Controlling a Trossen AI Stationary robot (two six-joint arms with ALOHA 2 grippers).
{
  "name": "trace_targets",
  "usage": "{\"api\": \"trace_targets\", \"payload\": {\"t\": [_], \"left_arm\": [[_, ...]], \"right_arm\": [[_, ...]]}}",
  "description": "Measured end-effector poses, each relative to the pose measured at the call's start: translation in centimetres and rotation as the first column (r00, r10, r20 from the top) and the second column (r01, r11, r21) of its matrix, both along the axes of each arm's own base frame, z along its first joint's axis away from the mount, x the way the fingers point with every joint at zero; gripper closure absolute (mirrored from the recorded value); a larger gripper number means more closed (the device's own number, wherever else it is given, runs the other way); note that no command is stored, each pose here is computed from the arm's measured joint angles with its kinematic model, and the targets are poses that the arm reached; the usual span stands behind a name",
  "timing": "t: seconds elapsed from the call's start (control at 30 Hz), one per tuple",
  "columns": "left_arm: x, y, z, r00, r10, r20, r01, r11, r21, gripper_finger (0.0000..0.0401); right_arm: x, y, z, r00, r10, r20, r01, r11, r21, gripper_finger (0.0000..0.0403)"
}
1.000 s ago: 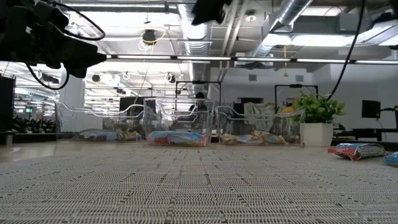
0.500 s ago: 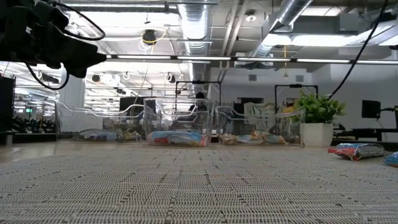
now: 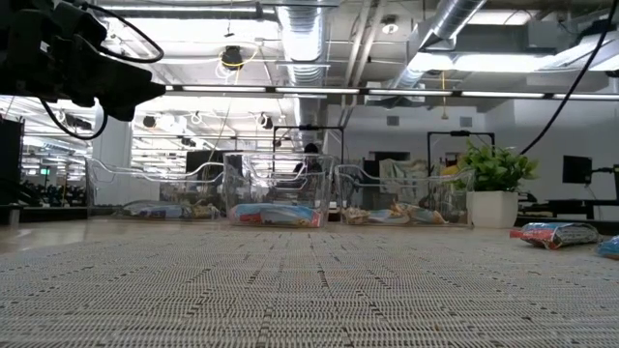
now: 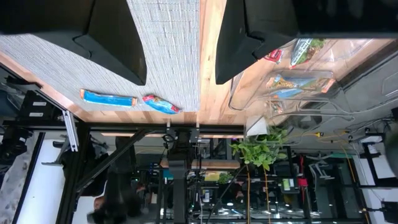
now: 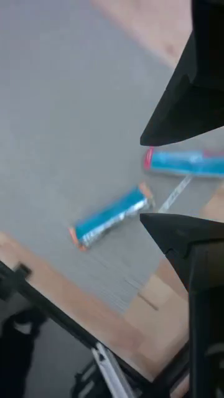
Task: Pick and place Granola Bars by type
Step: Put the yellow granola bar into the right transparent bin
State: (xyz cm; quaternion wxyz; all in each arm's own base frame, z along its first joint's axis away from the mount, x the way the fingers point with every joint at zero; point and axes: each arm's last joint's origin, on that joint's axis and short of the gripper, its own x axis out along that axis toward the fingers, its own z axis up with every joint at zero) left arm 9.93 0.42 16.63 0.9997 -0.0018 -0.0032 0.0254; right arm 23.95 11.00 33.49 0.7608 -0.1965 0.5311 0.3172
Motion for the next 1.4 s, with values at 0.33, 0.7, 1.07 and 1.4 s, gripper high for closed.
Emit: {"api": "trace_targets", "payload": {"t": [0.33,0.7,1.07,1.4], "left_arm": [[0.0,0.0,0.0,1.000,0.000,0.000,0.000,1.000,0.000,0.0216],[0.0,0.0,0.0,1.000,0.000,0.001,0.000,1.000,0.000,0.0216],[0.0,0.0,0.0,1.000,0.000,0.000,0.000,1.000,0.000,0.0216],[0.0,0.0,0.0,1.000,0.000,0.000,0.000,1.000,0.000,0.0216]], "right_arm": [[-3.2,4.7,-7.4,0.985,0.158,-0.066,-0.160,0.986,-0.037,0.0230],[-4.1,5.6,-14.1,0.985,0.167,0.031,-0.155,0.957,-0.244,0.0221],[-2.3,7.6,-18.2,0.987,0.156,0.027,-0.145,0.959,-0.242,0.0156],[-1.8,8.3,-20.5,0.985,0.172,-0.021,-0.171,0.947,-0.271,0.0173]]}}
